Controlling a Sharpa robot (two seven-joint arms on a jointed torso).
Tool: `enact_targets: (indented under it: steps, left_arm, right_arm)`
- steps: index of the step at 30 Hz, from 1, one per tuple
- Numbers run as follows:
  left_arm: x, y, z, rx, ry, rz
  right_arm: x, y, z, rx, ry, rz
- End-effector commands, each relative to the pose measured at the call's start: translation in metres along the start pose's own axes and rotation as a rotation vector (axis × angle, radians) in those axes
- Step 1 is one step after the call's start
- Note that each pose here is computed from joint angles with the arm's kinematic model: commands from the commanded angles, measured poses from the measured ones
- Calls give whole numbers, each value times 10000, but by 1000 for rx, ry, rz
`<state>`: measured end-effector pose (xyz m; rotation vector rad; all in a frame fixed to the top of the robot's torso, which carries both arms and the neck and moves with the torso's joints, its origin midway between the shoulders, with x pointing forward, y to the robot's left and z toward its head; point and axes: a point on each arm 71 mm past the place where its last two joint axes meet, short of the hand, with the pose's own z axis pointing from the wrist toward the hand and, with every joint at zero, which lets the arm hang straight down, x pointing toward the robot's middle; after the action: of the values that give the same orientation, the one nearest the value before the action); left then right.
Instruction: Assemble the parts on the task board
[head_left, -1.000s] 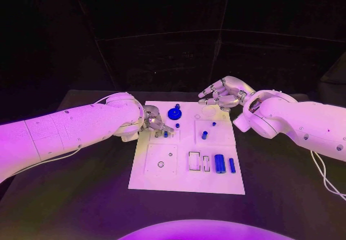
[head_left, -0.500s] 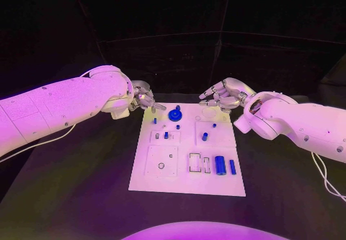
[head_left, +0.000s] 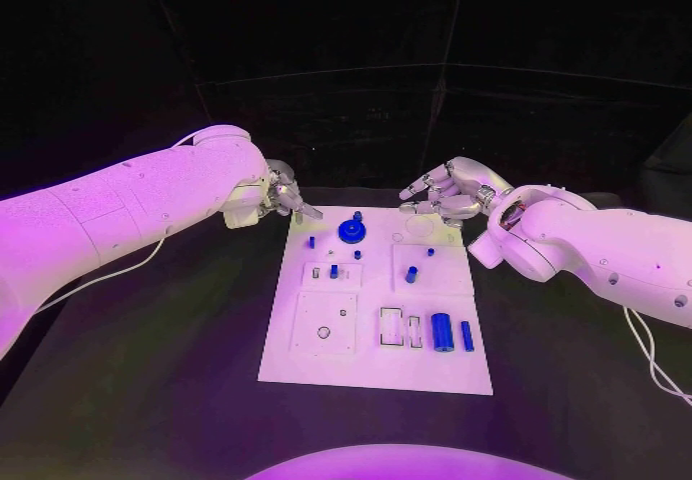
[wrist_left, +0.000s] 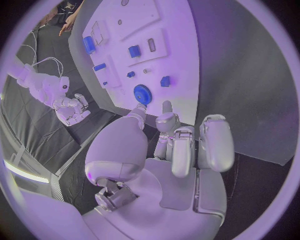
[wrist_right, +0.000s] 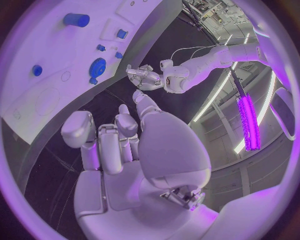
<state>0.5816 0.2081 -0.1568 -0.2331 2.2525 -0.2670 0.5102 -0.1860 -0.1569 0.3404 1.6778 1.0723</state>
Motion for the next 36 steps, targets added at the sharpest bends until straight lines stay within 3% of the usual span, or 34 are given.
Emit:
enact_targets:
  steps: [1, 17, 36]
  left_arm:
    - [32, 20, 53, -18, 23, 37]
    - [201, -25, 202, -31, 60, 50]
    - [292, -61, 260, -34, 92, 68]
  right_arm:
    - [3, 20, 7, -11, 4, -1]
    - [21, 30, 25, -15, 9, 0]
    - [31, 36, 35, -16, 12, 0]
